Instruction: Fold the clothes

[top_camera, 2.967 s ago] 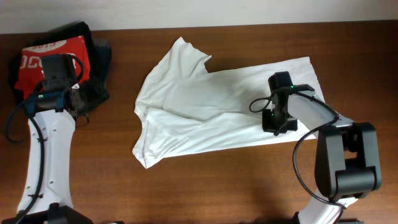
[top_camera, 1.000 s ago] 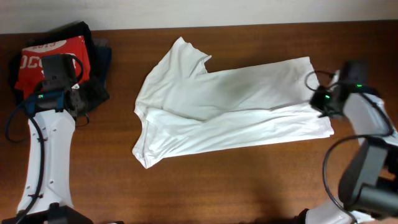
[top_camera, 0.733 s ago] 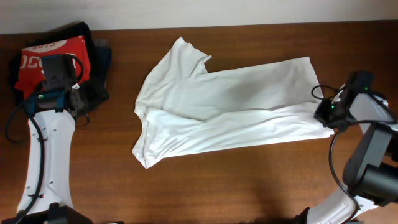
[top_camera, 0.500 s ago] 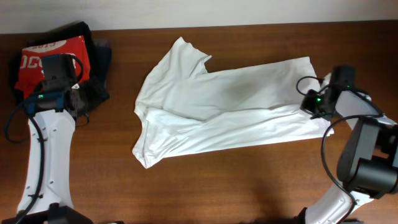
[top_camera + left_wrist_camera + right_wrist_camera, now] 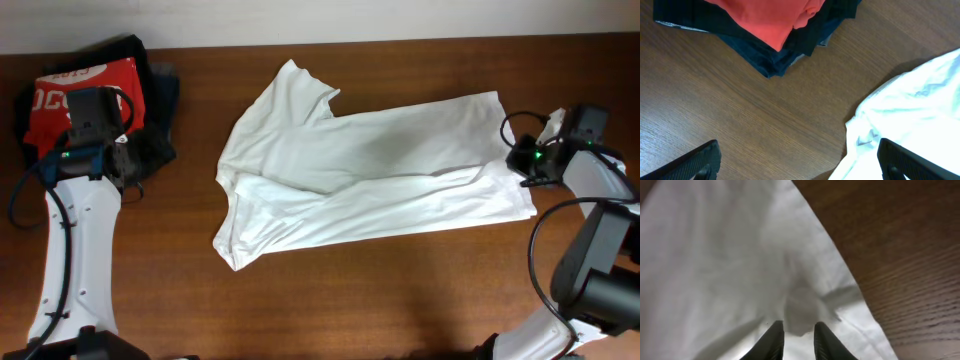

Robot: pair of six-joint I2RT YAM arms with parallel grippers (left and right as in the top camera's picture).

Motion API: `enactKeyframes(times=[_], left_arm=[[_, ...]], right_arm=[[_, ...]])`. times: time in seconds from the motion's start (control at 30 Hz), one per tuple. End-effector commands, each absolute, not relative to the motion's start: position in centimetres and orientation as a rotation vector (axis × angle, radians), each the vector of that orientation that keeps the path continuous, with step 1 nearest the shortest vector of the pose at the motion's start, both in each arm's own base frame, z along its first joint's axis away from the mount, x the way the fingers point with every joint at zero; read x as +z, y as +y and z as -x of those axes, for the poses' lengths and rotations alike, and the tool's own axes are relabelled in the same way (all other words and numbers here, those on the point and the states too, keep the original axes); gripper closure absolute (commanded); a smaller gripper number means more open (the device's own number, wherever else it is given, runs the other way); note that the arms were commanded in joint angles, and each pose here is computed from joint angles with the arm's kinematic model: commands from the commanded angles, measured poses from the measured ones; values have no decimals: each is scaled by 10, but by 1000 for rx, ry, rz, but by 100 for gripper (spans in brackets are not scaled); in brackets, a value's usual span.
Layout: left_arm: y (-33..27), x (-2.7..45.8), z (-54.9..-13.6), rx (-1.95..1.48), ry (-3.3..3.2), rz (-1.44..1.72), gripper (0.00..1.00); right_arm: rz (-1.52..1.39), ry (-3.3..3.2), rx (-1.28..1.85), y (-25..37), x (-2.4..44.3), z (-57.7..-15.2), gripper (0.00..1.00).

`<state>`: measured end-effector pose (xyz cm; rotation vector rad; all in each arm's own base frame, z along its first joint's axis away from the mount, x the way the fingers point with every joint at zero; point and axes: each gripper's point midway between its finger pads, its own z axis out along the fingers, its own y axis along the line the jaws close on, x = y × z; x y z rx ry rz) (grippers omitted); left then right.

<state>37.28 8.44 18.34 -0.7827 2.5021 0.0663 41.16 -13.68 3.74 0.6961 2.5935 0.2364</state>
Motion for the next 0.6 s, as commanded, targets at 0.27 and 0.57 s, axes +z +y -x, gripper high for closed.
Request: enactKeyframes(times=[0.27, 0.57], left_arm=[[84, 182, -373, 63, 2505, 786, 1], [84, 182, -373, 63, 2505, 786, 1]], right_arm=[[-866, 2843, 22, -136, 25, -335, 68], [-1116, 2998, -230, -141, -21, -269, 68]])
